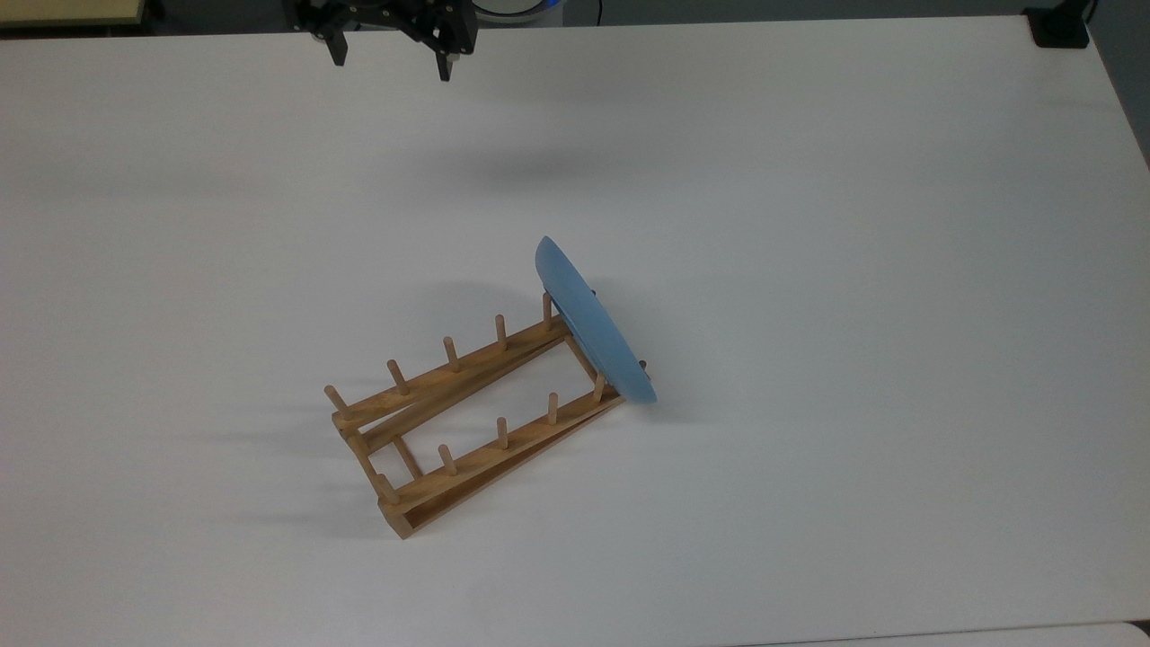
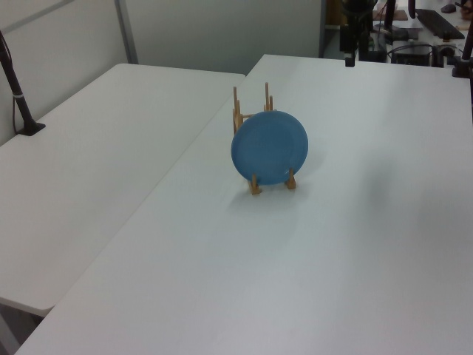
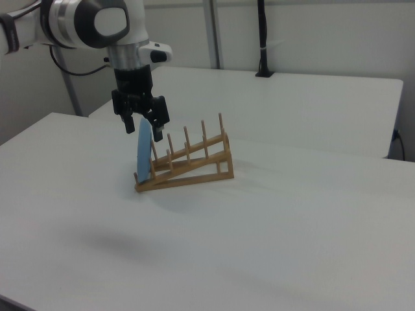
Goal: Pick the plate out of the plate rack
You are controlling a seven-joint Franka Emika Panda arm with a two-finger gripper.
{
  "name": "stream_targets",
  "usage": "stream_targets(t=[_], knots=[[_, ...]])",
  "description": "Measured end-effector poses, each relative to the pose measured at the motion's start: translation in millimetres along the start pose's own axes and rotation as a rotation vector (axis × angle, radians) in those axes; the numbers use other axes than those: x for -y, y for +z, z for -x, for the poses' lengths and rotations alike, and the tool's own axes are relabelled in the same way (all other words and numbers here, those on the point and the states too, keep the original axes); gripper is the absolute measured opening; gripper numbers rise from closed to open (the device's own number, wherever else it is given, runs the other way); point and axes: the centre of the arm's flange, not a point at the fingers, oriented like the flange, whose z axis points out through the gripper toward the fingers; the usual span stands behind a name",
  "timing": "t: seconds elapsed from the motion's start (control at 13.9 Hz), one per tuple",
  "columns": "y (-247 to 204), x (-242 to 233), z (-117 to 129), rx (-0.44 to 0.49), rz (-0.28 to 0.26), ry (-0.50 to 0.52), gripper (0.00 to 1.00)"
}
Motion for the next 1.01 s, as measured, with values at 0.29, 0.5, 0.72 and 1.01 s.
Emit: stream_targets(t=[0.29,0.5,0.72,1.01], knots=[[-5.7,-3.2,4.4,0.014,-0.001,-0.025,1.0],[-6.9,-5.6,4.3,0.011,-0.001,-0.021,1.0],[-4.6,-4.5,3.1,0.015,0.0,-0.025,1.0],[-4.4,9.6,-8.5,0.001,0.006,-0.056,1.0]])
